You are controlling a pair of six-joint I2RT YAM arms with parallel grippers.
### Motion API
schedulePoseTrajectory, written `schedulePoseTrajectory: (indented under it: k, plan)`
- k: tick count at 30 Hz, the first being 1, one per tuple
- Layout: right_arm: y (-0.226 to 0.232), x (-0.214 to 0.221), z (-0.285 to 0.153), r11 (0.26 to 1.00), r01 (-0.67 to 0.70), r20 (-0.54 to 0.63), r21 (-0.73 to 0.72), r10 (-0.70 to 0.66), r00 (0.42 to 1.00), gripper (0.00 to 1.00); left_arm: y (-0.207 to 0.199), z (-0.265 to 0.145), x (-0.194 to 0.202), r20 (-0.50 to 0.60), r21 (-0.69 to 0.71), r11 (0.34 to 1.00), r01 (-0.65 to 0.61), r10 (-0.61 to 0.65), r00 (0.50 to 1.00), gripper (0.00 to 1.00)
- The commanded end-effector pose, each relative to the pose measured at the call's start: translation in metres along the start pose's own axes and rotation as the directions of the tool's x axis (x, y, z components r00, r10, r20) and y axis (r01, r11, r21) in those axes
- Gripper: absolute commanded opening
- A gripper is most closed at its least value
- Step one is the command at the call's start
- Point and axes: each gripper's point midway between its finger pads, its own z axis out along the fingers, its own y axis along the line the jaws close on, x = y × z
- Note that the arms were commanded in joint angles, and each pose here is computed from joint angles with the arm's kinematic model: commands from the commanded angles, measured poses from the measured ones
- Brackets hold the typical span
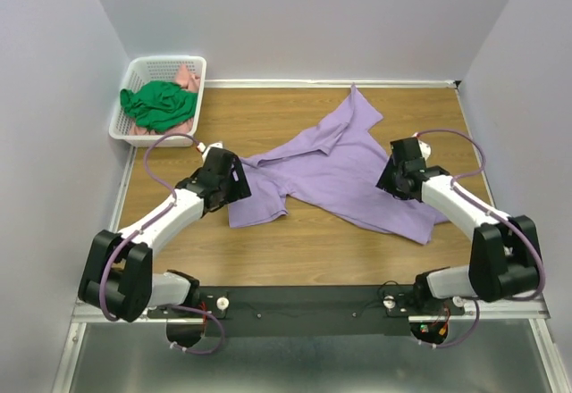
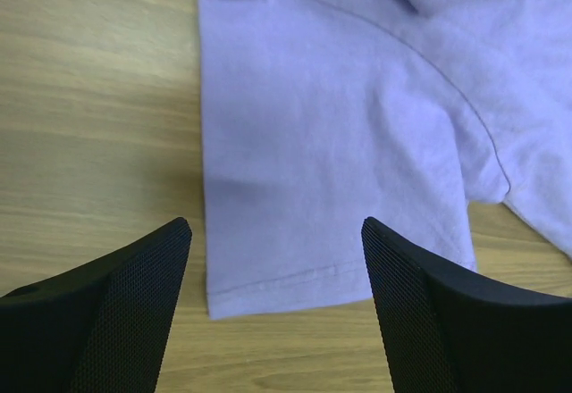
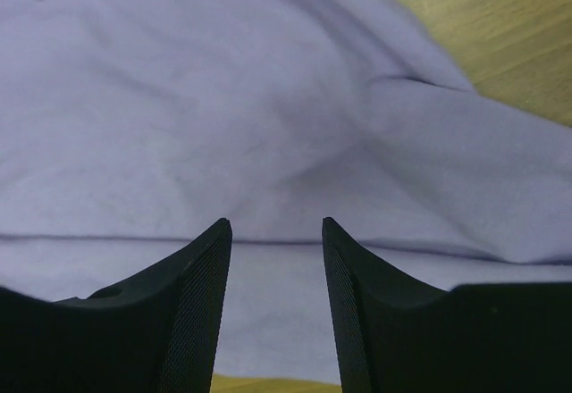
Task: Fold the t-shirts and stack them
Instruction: Flatten the tshirt out
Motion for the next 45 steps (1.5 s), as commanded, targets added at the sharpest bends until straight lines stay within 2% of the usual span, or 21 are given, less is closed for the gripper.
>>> schedulePoseTrajectory:
  k: [1, 9, 16, 19, 22, 25, 27, 28, 29, 33, 37, 39, 45]
  plan:
    - [-0.018, -0.001, 0.025, 0.995, -0.023, 0.023, 0.102, 0.02, 1.0, 0.52, 0.006, 0.008, 0.014, -0.023, -0.071, 0.997, 0.021, -0.023, 0.999, 0.82]
    - [-0.009, -0.017, 0.082, 0.989, 0.016, 0.005, 0.146, -0.017, 1.0, 0.51, 0.016, 0.009, 0.017, -0.007, -0.126, 0.991, 0.038, -0.039, 0.999, 0.78]
    - [0.011, -0.063, 0.134, 0.987, 0.055, 0.022, 0.148, -0.059, 0.998, 0.52, 0.013, 0.01, 0.028, -0.034, -0.13, 0.991, 0.041, -0.046, 0.998, 0.77]
    - [0.026, -0.085, 0.141, 0.991, 0.06, 0.047, 0.12, -0.066, 0.997, 0.56, 0.006, 0.012, 0.033, -0.053, -0.12, 0.992, 0.051, -0.057, 0.997, 0.77]
    - [0.045, -0.114, 0.124, 0.997, 0.042, 0.105, 0.069, -0.049, 0.993, 0.64, -0.002, 0.012, 0.034, -0.061, -0.11, 0.992, 0.058, -0.065, 0.996, 0.77]
    - [0.051, -0.136, 0.089, 0.999, 0.032, 0.168, 0.043, -0.039, 0.985, 0.82, -0.008, 0.013, 0.044, -0.086, -0.122, 0.991, 0.054, -0.065, 0.994, 0.77]
    - [0.048, -0.145, 0.06, 0.999, 0.027, 0.198, 0.042, -0.035, 0.98, 0.9, -0.01, 0.012, 0.05, -0.097, -0.126, 0.99, 0.056, -0.068, 0.993, 0.77]
    - [0.044, -0.142, 0.052, 0.998, 0.027, 0.195, 0.05, -0.036, 0.98, 0.98, -0.009, 0.012, 0.054, -0.105, -0.141, 0.988, 0.063, -0.078, 0.991, 0.76]
    - [0.038, -0.139, 0.043, 0.997, 0.028, 0.184, 0.067, -0.04, 0.982, 1.0, -0.011, 0.011, 0.058, -0.114, -0.143, 0.988, 0.054, -0.071, 0.991, 0.76]
    - [0.031, -0.132, 0.004, 0.999, -0.002, 0.195, 0.034, -0.004, 0.981, 1.0, -0.006, 0.005, 0.072, -0.135, -0.2, 0.979, 0.028, -0.056, 0.989, 0.74]
    - [0.035, -0.114, -0.024, 0.997, -0.036, 0.177, -0.071, 0.048, 0.983, 1.0, 0.005, -0.001, 0.084, -0.165, -0.265, 0.964, 0.009, -0.054, 0.985, 0.72]
    - [0.032, -0.096, -0.024, 0.996, -0.03, 0.134, -0.088, 0.042, 0.99, 1.0, 0.01, -0.006, 0.08, -0.144, -0.297, 0.955, 0.016, -0.061, 0.988, 0.72]
    - [0.019, -0.071, -0.039, 0.993, -0.023, 0.113, -0.114, 0.036, 0.993, 1.0, 0.015, -0.01, 0.071, -0.091, -0.314, 0.949, 0.032, -0.064, 0.994, 0.68]
